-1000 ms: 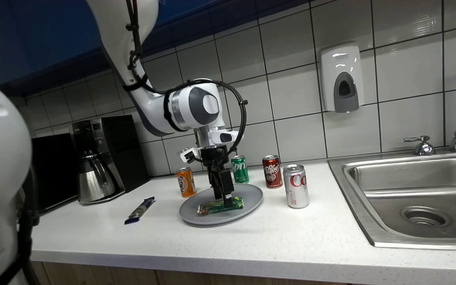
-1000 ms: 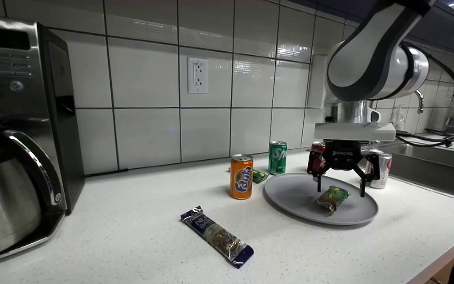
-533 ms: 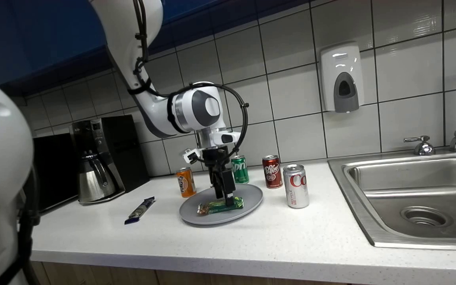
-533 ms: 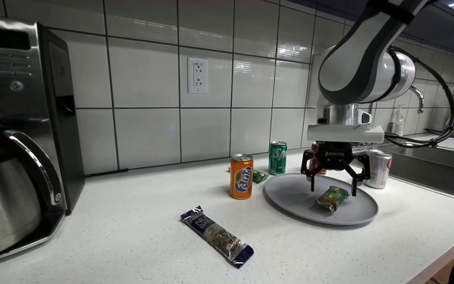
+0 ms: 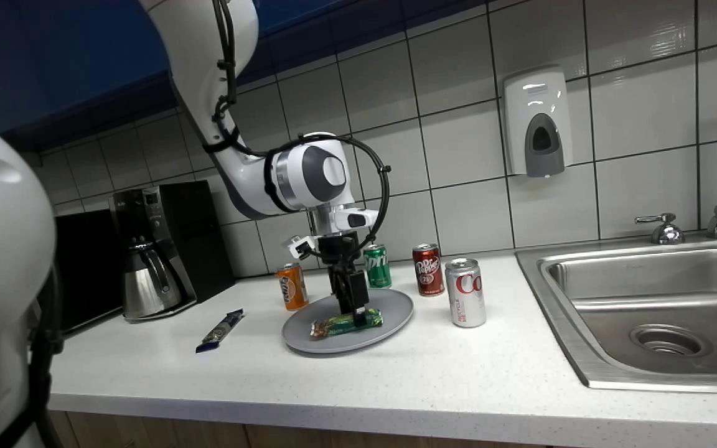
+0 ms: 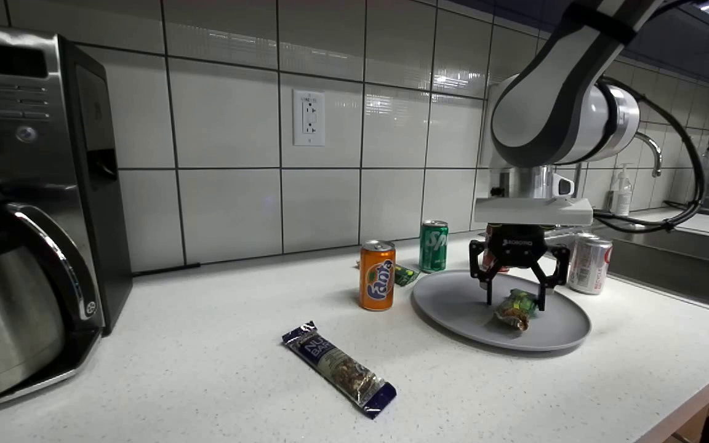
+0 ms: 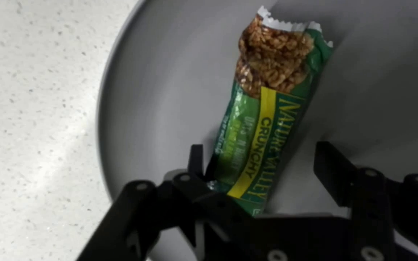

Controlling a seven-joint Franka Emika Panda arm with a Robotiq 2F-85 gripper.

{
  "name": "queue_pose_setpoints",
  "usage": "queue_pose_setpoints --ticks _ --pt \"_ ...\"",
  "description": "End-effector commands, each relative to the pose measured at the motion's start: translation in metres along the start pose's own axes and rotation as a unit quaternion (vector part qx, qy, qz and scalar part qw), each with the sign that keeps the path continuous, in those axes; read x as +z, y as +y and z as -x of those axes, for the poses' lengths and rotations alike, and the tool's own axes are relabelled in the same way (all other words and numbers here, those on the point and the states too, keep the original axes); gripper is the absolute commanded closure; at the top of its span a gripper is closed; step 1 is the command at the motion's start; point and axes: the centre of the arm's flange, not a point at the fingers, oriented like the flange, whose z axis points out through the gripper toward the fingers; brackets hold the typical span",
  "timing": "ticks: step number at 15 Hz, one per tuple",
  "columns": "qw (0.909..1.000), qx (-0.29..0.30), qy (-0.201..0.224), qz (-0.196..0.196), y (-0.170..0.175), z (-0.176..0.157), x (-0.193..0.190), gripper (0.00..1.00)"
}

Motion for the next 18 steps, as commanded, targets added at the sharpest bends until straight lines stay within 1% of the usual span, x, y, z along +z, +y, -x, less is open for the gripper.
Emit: queue_pose_setpoints --ticks 1,4,5,6,13,18 --pt "0.9999 0.003 0.001 0.01 -0.003 -0.002 -0.004 0.51" --pt "1.0 0.001 0.003 0.008 -0.003 -0.001 -0.006 0.73" --pt "1.0 0.001 0.004 0.007 -0.003 0.0 -0.007 0.82" --pt "1.0 0.0 0.004 0.008 -0.002 0.001 -0.007 0.84" --pt "0.9999 -0.005 0.011 -0.009 0.009 0.021 -0.033 0.84" --pt "0.9997 -0.003 0.015 -0.02 0.029 0.039 -0.051 0.84"
